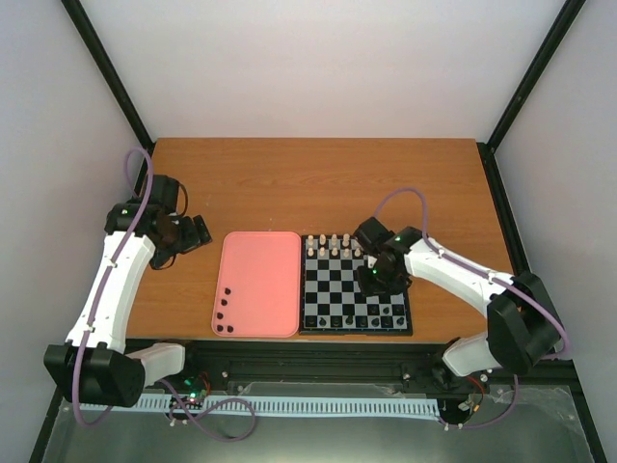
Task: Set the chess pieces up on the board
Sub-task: Place the chess piece on the chessboard, then pick up the chess piece from the storage box.
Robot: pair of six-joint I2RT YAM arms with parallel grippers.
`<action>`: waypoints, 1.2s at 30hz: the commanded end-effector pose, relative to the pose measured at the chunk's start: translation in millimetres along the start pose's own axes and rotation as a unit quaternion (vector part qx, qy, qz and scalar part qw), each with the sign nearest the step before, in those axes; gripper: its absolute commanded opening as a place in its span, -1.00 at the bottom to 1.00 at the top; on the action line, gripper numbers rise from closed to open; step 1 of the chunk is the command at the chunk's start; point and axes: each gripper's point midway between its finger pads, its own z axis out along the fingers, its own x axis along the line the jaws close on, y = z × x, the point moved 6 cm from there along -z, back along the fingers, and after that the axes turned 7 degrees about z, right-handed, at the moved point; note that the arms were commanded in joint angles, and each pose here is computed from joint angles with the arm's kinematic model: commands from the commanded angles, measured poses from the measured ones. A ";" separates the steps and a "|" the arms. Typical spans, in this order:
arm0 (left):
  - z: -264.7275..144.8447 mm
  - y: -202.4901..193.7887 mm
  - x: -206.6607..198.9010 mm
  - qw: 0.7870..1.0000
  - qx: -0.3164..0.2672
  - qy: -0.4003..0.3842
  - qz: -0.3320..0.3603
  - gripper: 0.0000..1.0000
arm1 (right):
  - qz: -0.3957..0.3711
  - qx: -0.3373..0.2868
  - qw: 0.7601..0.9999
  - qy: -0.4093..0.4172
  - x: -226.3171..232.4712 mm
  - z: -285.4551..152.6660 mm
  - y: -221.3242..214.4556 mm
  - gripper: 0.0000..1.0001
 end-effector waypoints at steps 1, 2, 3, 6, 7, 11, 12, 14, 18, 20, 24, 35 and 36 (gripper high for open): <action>-10.3 1.8 1.2 1.000 -0.018 -0.006 -0.006 1.00 | -0.002 -0.031 0.999 -0.006 4.4 -20.8 11.4 -0.29; -10.9 1.7 1.4 1.000 -0.017 -0.006 -0.006 1.00 | -0.005 -0.032 0.999 -0.001 7.7 -23.1 13.0 -0.24; -11.8 2.0 1.3 1.000 -0.019 -0.006 -0.006 1.00 | -0.007 -0.035 0.999 0.007 12.3 -26.3 15.1 -0.19; -12.5 1.9 1.2 1.000 -0.018 -0.007 -0.006 1.00 | -0.025 -0.050 0.998 0.026 35.8 -37.5 22.6 -0.02; -12.9 1.9 1.1 1.000 -0.018 -0.007 -0.005 1.00 | -0.032 -0.052 0.998 0.032 45.8 -39.8 24.6 0.01; -16.7 1.2 2.0 1.000 -0.022 -0.008 -0.006 1.00 | -0.084 -0.062 0.992 0.072 105.4 -49.1 28.2 0.09; -17.9 0.8 2.3 1.000 -0.024 -0.008 -0.006 1.00 | -0.101 -0.062 0.990 0.081 123.1 -48.8 27.3 0.10; -19.4 -0.1 2.6 1.000 -0.026 -0.010 -0.008 1.00 | -0.135 -0.059 0.985 0.092 157.4 -44.5 24.0 0.13; -21.8 -1.2 2.3 0.999 -0.027 -0.015 -0.011 1.00 | -0.208 -0.045 0.971 0.108 222.7 -28.7 10.2 0.15; -23.3 -2.2 3.0 0.999 -0.027 -0.014 -0.010 1.00 | -0.244 -0.033 0.962 0.116 252.1 -18.1 -3.2 0.17; -27.7 -3.1 5.1 0.999 -0.033 -0.010 -0.009 1.00 | -0.303 0.005 0.944 0.129 298.8 11.0 -34.5 0.21; -25.3 -11.1 12.4 0.999 -0.032 0.007 -0.005 1.00 | -0.329 0.075 0.927 0.166 327.3 52.2 -60.1 0.13; -24.8 -11.6 12.9 0.999 -0.032 0.009 -0.005 1.00 | -0.327 0.078 0.927 0.165 327.4 55.8 -59.8 0.11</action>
